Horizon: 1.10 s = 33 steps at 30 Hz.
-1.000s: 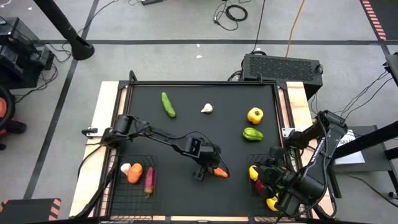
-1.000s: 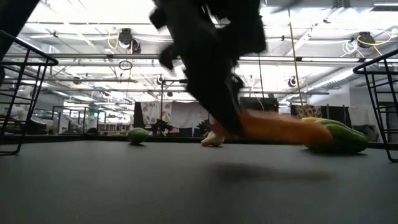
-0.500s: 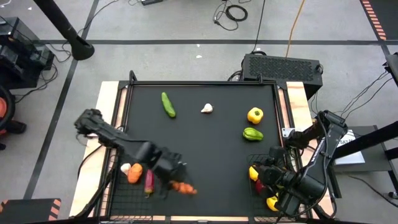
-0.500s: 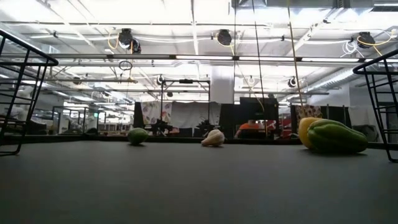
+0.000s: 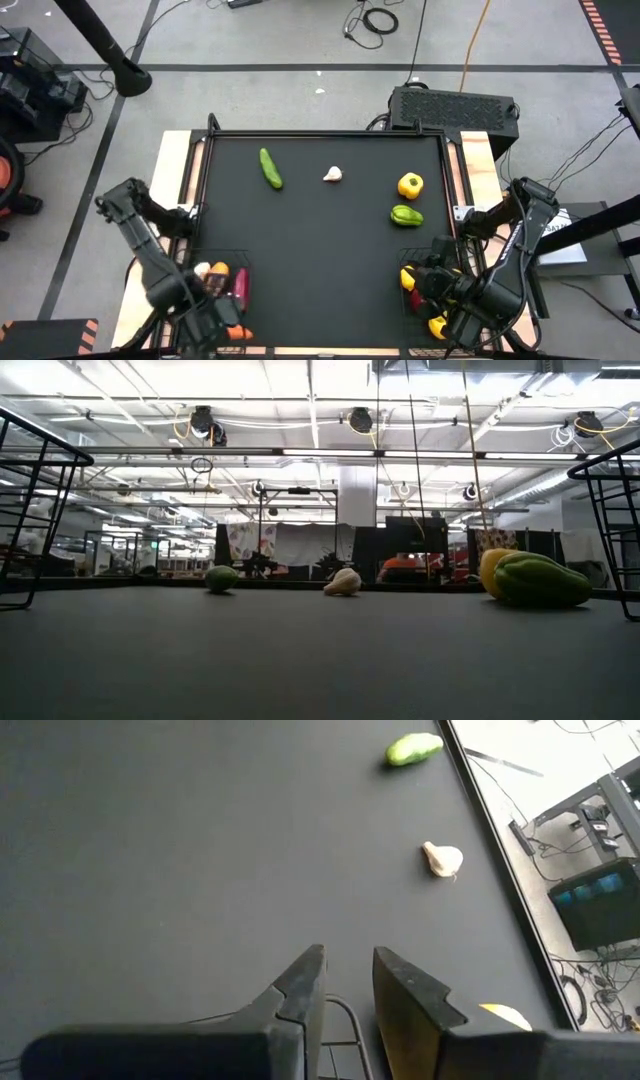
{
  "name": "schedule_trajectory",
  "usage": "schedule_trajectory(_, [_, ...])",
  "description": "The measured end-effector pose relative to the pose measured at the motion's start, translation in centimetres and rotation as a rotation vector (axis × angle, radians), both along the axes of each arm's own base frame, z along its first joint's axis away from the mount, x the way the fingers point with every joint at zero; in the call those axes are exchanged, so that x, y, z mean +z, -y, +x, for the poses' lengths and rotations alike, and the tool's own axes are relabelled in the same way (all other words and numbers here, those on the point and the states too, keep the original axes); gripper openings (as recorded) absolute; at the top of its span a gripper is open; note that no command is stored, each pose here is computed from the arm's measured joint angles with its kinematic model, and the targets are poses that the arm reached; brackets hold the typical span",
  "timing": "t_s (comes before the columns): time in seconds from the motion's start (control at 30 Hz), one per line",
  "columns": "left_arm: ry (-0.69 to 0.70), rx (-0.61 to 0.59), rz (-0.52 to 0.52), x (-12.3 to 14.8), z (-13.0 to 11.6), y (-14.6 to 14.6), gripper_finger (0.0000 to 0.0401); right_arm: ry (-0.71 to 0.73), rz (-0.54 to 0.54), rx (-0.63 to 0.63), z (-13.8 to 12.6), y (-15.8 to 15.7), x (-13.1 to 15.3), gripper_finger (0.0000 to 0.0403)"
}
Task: Sort produce into baskets
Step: Put the yellow pepper into the bottom left basket
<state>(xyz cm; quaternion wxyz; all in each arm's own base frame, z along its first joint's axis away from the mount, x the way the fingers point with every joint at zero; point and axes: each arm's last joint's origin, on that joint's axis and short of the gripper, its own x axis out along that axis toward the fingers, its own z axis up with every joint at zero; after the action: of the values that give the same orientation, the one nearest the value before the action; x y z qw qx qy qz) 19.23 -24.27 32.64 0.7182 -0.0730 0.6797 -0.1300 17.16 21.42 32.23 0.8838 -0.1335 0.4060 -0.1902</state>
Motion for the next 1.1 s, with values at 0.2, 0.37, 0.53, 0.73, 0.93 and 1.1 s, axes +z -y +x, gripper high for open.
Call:
schedule_trajectory(0.2, [-0.071,0.086,0.114,-0.6,-2.7,0.7,0.0170,-0.005,-0.010,0.002,0.3,0.2,0.0,0.0077])
schedule_trajectory(0.37, [-0.089,0.119,0.136,-0.9,-3.6,1.4,0.0171,-0.007,-0.012,0.009,1.2,0.5,0.0,0.0077])
schedule_trajectory(0.53, [-0.113,0.107,0.183,-2.4,-3.4,2.5,0.0183,-0.006,-0.012,0.027,2.0,0.6,0.0,0.0077])
schedule_trajectory(0.73, [-0.121,0.119,0.190,-4.1,-2.6,3.9,0.0230,-0.005,-0.007,0.046,2.5,0.6,0.0,0.0077])
schedule_trajectory(0.93, [-0.156,0.273,0.158,-4.2,-1.9,3.9,0.0265,0.001,-0.004,0.052,2.6,0.5,0.0,0.0077])
schedule_trajectory(1.1, [-0.128,0.301,0.172,-4.2,-1.3,3.5,0.0258,0.045,-0.041,0.015,3.3,1.2,0.2,0.0077])
